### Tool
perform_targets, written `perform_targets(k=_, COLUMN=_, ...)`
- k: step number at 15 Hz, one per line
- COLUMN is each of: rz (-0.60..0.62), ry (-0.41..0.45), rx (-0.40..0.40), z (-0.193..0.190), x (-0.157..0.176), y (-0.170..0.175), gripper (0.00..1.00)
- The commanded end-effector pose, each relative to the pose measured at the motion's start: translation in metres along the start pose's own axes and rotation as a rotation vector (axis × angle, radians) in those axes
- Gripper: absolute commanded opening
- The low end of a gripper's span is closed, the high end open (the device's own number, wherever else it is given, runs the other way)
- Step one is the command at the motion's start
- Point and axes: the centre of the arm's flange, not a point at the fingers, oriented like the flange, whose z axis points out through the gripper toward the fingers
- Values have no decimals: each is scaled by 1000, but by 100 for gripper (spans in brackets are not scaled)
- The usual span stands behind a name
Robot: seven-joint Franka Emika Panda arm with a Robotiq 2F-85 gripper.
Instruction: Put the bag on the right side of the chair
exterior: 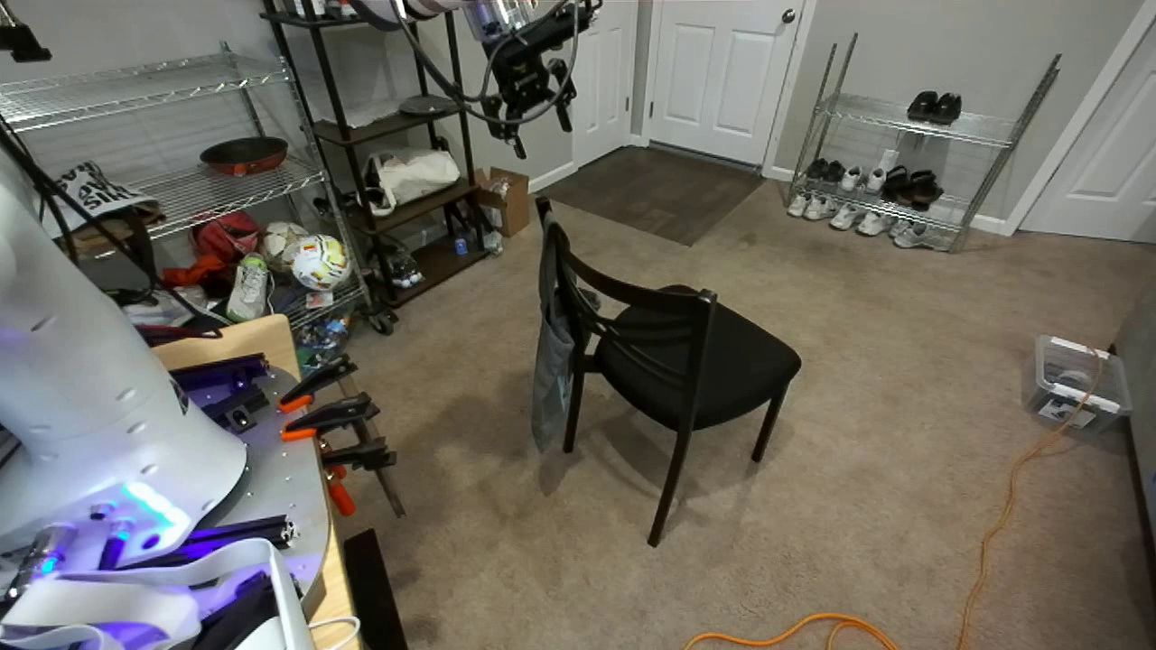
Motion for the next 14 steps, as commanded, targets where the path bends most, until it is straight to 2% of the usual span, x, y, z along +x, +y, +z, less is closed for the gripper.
perform_targets(k=1, rz=-1, ry=2, rx=3, z=3, x=1, y=1, gripper=100)
perform_targets(k=11, rz=-2, ry=4, rx=6, z=6, x=4, y=3, gripper=100)
perform_targets(k=14, rz=-23, ry=35, rx=46, z=22, x=11, y=7, gripper=100)
